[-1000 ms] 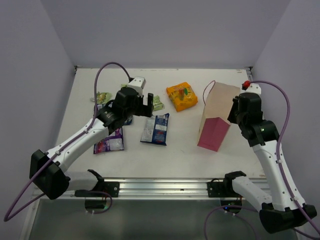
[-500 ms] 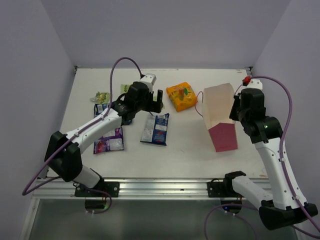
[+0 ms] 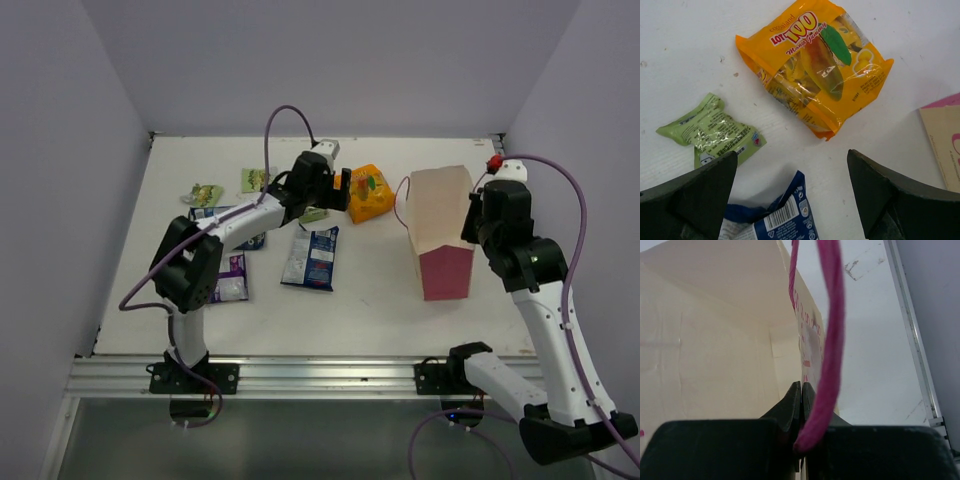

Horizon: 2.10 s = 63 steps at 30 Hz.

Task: Place the snacks into the paper bag
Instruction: Adjust the paper bag at the center of the board, then move the snack to the center of the board.

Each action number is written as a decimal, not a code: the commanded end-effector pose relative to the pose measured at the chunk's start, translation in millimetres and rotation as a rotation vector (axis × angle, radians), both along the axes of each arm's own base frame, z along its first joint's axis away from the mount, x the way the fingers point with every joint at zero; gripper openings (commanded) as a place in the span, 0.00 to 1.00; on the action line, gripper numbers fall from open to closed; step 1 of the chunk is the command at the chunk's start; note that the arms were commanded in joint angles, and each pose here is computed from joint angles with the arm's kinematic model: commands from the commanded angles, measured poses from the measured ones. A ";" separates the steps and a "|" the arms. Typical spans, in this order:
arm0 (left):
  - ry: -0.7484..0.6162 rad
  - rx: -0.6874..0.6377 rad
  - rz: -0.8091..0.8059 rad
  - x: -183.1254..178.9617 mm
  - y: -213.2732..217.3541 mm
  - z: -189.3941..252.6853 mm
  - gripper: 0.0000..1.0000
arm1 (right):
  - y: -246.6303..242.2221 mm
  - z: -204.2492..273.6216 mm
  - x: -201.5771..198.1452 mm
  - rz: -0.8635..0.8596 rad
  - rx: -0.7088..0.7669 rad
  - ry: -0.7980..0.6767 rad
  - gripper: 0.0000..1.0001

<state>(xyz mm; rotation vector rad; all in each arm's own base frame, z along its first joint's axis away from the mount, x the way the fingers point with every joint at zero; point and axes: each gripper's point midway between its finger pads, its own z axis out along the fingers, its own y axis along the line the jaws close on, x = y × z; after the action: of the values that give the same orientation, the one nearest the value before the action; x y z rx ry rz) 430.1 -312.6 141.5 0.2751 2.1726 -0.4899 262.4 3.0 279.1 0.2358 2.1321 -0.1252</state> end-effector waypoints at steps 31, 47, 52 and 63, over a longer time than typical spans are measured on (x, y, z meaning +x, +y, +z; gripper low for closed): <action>0.210 -0.337 0.021 8.0 -59.7 -73.1 0.17 | -14.0 14.0 -10.3 -0.051 -0.032 -0.105 0.00; 0.259 -0.362 -0.011 -93.5 -59.8 -64.8 0.03 | -16.7 21.4 -23.8 -0.050 -0.019 -0.161 0.00; 0.273 -0.315 -0.087 -124.8 -70.1 -65.4 0.02 | -15.6 22.0 -25.9 -0.045 -0.011 -0.170 0.00; 0.280 -0.169 -0.123 -150.9 -34.8 -76.0 0.00 | -10.9 20.8 -26.3 -0.025 0.007 -0.176 0.00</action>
<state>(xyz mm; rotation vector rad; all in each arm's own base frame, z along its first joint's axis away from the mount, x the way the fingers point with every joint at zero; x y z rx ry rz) 277.9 -354.7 57.9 0.2045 2.3939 -0.8732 229.5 -13.0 289.6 0.2788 2.0010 -0.1416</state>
